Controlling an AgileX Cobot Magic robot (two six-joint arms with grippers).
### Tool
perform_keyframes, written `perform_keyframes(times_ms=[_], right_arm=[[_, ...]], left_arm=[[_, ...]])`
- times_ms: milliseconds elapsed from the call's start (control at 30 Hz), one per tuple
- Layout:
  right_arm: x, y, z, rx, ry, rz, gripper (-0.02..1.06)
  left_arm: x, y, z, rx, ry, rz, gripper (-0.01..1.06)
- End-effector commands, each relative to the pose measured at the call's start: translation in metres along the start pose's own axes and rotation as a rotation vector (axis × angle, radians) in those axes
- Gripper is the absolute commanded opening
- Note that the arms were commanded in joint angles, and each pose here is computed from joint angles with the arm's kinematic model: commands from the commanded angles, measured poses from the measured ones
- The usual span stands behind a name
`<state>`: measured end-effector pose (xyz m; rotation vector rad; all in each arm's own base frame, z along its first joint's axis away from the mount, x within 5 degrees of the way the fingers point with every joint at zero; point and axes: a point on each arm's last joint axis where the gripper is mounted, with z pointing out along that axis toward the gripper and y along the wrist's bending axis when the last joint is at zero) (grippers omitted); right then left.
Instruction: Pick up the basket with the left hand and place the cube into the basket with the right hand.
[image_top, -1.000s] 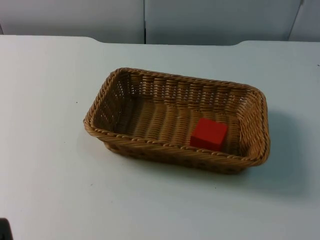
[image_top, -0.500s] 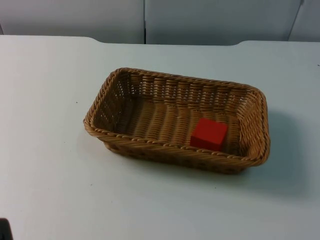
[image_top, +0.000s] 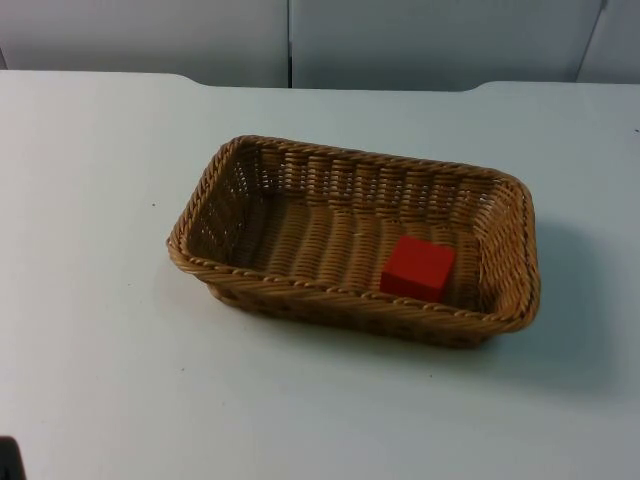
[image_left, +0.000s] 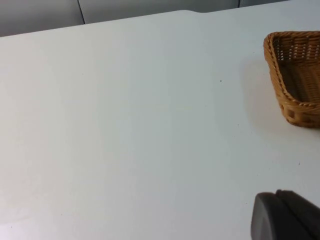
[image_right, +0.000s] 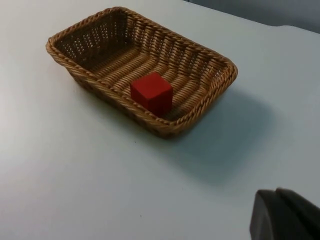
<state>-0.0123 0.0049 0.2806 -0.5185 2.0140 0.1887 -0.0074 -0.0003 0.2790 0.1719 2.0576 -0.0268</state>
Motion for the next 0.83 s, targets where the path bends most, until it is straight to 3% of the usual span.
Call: perform_keyframes(times_ms=[0,367,667,800], right_arm=[[0.0005,-0.0012,0.0033,0.015,-0.019,0.038,0.0],[0.0004,-0.0019,0.0033,0.024,-0.021,0.061,0.0],[-0.0011,-0.0003,0.0057,0.297,0.0,0.206,0.0],[-0.0014,-0.0001,0.0063,0.36,0.005,0.24,0.0]], left_arm=[[-0.0004,-0.0002,0.0001,-0.001,-0.015,-0.004,0.0],[-0.0004,-0.0002,0.0001,-0.001,-0.015,-0.004,0.0],[-0.0004,-0.0002,0.0001,-0.001,-0.015,-0.004,0.0],[-0.0004,-0.0002,0.0001,-0.001,-0.015,-0.004,0.0]])
